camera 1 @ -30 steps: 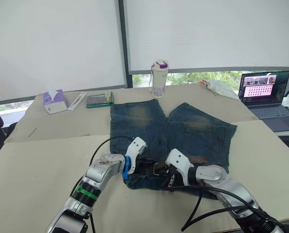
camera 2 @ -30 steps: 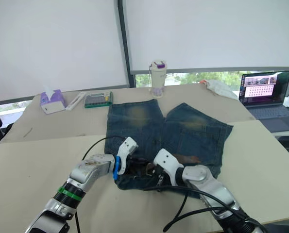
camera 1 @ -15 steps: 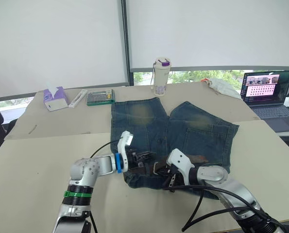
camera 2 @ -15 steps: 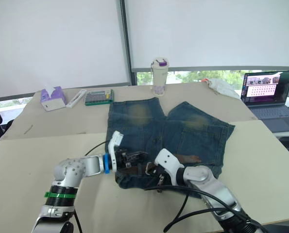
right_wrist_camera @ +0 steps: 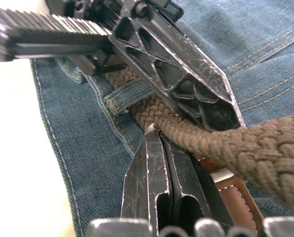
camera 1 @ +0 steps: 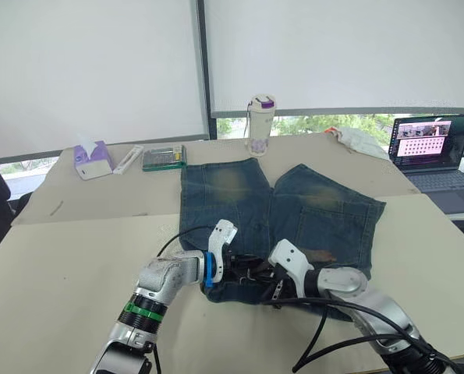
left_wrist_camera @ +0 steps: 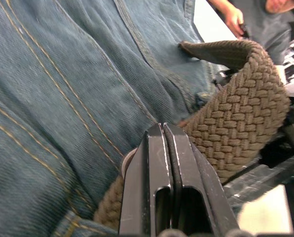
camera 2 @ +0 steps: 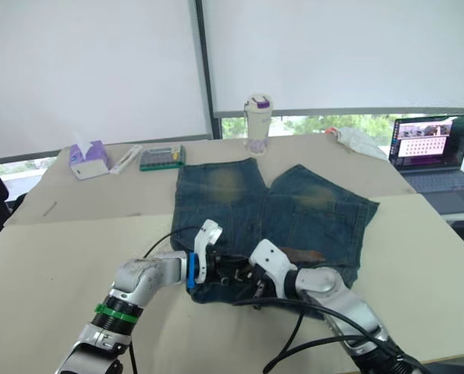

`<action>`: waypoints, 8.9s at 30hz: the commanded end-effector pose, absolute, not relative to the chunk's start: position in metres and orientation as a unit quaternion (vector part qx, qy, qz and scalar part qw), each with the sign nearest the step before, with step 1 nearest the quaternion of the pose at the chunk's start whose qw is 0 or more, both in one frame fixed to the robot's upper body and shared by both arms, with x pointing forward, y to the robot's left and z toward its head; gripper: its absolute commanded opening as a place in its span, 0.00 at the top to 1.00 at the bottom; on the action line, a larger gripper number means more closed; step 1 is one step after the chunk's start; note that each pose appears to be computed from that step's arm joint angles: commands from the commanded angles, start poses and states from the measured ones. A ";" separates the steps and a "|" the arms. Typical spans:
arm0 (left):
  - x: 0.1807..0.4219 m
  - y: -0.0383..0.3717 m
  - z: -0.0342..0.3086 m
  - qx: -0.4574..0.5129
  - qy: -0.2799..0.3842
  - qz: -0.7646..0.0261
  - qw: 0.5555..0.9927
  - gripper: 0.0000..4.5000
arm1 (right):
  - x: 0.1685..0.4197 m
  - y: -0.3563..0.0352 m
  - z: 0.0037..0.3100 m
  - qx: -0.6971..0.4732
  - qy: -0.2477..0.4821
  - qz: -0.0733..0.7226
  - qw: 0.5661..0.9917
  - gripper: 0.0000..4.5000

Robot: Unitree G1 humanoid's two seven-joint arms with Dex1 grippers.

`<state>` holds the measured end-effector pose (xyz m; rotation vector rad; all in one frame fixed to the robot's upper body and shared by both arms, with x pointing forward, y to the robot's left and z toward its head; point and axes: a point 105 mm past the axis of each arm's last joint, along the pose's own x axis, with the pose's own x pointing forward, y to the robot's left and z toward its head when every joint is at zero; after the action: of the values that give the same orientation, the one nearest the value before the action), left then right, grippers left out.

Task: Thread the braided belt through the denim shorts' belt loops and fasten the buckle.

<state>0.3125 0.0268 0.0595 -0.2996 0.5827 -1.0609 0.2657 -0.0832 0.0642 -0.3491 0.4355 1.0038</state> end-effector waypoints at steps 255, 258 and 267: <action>0.306 0.070 0.178 0.191 -0.039 -0.618 0.762 0.71 | 0.265 -0.113 0.156 -0.338 0.108 0.425 0.833 1.00; 0.302 0.061 0.196 0.179 -0.048 -0.629 0.755 0.48 | 0.266 -0.109 0.159 -0.346 0.103 0.434 0.825 1.00; 0.292 0.040 0.175 0.279 -0.047 -0.677 0.680 0.42 | 0.270 -0.095 0.169 -0.373 0.085 0.458 0.802 1.00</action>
<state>0.2897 0.0406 0.1726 0.5495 -0.0707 -1.5186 0.2711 -0.0996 0.1596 -0.7755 0.2303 0.9690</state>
